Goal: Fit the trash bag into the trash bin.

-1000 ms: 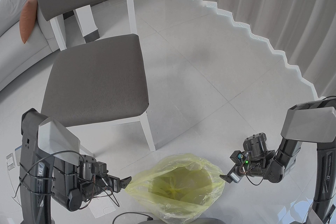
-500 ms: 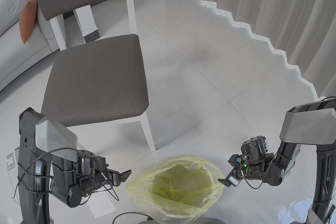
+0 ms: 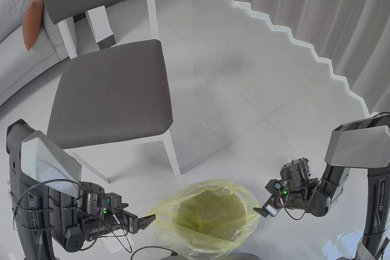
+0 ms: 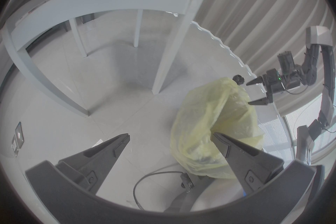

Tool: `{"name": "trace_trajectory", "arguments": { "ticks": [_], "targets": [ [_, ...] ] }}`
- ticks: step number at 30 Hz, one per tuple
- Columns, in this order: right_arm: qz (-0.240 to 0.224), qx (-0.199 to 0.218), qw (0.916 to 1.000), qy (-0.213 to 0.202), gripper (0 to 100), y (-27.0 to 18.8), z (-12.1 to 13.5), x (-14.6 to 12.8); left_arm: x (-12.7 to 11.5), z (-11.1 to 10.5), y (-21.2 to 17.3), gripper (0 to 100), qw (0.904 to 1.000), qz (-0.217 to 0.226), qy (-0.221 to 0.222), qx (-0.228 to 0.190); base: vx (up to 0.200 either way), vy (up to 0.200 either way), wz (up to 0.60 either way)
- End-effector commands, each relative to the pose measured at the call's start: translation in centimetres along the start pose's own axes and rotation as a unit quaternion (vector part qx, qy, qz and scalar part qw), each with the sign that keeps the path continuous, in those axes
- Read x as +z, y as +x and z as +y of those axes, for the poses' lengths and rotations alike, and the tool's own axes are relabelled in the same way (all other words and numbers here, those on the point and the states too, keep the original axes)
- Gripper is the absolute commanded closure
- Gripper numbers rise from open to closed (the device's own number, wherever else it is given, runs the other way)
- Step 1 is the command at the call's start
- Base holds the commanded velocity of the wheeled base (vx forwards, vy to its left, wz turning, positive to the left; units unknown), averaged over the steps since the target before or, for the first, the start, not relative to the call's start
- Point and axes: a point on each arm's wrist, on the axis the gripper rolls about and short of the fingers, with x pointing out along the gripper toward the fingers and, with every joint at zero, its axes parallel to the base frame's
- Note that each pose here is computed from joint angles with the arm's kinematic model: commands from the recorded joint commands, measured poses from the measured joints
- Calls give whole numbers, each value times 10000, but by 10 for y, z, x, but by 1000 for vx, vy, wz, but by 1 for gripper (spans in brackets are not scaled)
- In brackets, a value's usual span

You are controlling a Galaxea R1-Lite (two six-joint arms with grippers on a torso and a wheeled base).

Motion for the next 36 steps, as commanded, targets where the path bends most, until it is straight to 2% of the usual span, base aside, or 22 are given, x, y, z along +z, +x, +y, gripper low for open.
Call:
{"name": "trace_trajectory", "arguments": {
  "ticks": [1,5,7,9,15,24,29,36],
  "targets": [
    [-63,-27,10000,-2,0,-1,0,0,-12,-5,8,0,9996,266,72,-56,0,0,0],
    [-90,-25,10000,8,0,0,1,0,-26,2,29,0,9979,530,105,349,0,0,0],
    [-94,-33,9999,6,0,-1,1,0,-30,6,41,0,9961,554,257,632,0,0,0],
    [-98,-43,9999,7,0,-2,1,-1,-30,8,49,0,9955,519,380,700,0,0,0],
    [-77,-17,10000,-25,0,-5,3,-5,-20,4,77,0,9966,128,532,616,0,0,0],
    [-65,11,10000,-64,0,-4,5,-5,-6,-14,95,0,9967,181,703,373,0,0,0],
    [-7,16,10000,-41,0,-5,4,-9,-6,-13,91,0,9971,108,641,390,0,0,0],
    [118,-45,9999,9,0,-6,-3,-16,-12,-5,63,0,9974,16,530,482,0,0,0]
  ]
}}
